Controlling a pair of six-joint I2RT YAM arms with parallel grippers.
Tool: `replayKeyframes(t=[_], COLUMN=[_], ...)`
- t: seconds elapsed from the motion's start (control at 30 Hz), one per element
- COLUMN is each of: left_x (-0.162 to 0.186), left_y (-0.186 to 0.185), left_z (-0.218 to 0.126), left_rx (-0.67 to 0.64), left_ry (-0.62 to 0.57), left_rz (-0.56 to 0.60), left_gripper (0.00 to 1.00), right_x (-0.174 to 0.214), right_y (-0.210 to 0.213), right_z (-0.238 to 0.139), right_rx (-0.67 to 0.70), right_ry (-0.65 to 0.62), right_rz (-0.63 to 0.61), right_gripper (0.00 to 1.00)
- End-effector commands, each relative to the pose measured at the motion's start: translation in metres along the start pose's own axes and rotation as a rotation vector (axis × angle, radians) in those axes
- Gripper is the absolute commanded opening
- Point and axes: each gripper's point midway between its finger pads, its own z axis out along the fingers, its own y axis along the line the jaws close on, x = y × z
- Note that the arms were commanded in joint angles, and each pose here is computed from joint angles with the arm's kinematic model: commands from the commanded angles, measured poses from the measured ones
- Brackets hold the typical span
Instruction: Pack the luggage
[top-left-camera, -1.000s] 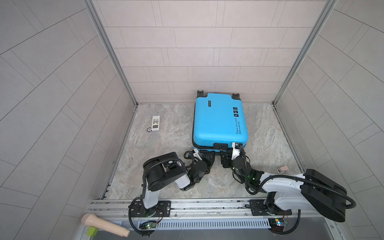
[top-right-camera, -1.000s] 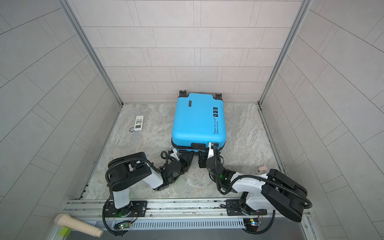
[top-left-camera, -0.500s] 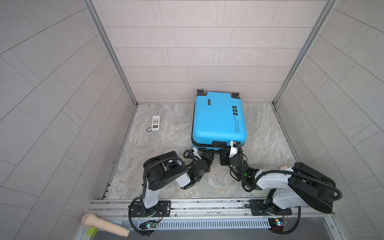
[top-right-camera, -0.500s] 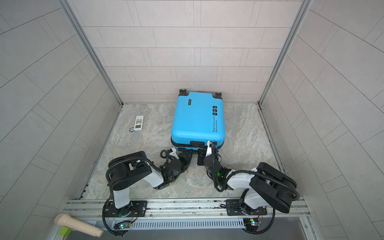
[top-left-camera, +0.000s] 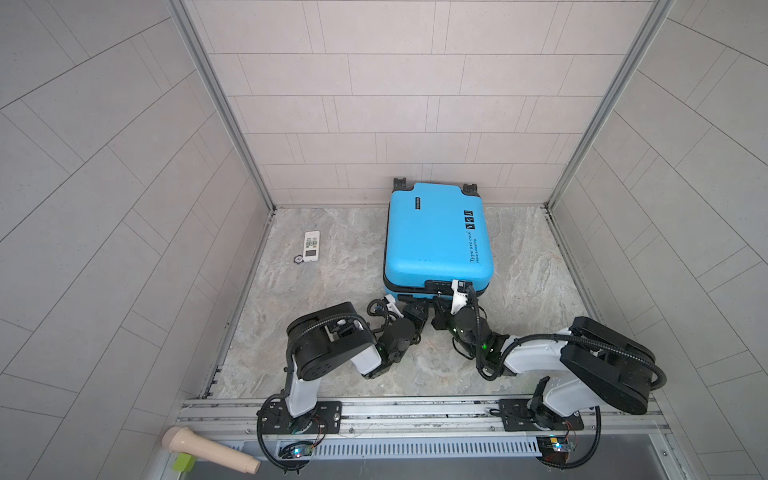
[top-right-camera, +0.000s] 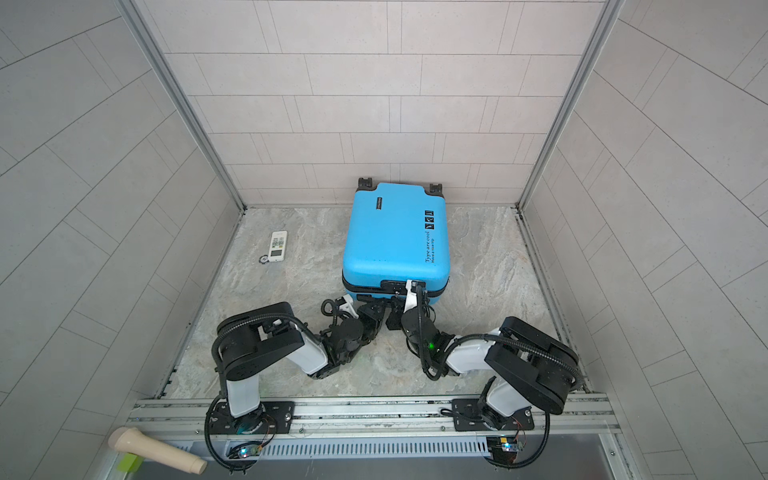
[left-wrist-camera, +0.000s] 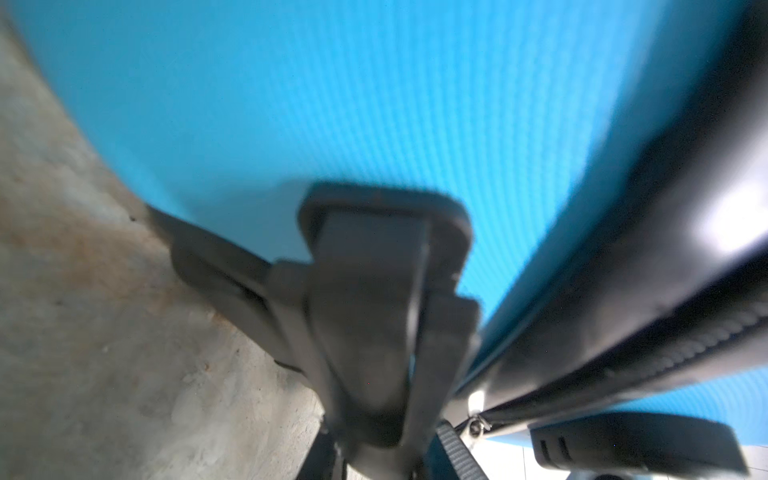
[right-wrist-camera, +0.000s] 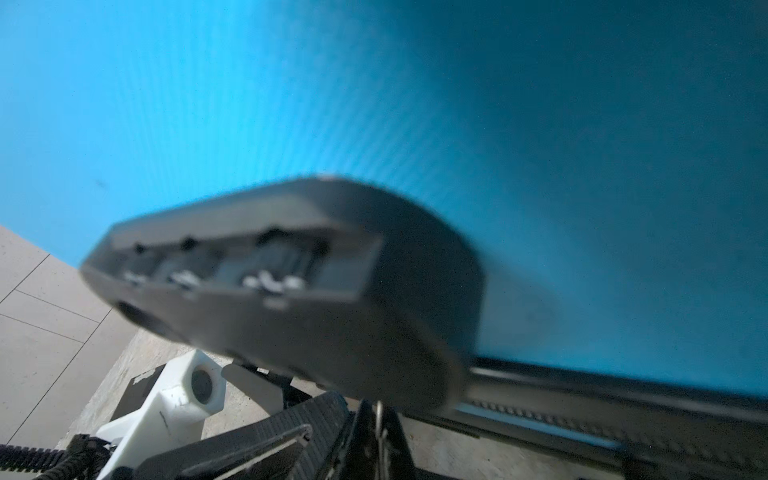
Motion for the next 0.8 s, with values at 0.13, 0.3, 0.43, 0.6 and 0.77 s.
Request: replayKeyframes(t=[0.13,0.3,0.43,0.6,0.77], left_x=[0.028,0.019,0.014,0.005,-0.001], left_y=[-0.009,-0.003,0.001,0.005,0.006], left_z=[-0.009,-0.013,-0.016,-0.021,-0.029], left_rx=[0.044,0.027,0.017,0.005,0.000], left_ry=[0.100,0.073,0.054,0.024,0.015], left_rz=[0.064,0.059,0.055,0.053,0.057], left_gripper=[0.00,0.00,0.00,0.00,0.00], right_x=[0.001,0.001,-0.005,-0.020,-0.028], right_y=[-0.038,-0.077,-0.099,-0.133,-0.165], right_z=[-0.014,-0.034,-0.050,-0.076,-0.101], right_rx=[0.106,0.199,0.258,0.354,0.420], right_ry=[0.006,-0.003,-0.012,-0.036,-0.057], right_rz=[0.044,0.058,0.055,0.058,0.091], right_gripper=[0.00,0.00,0.00,0.00,0.00])
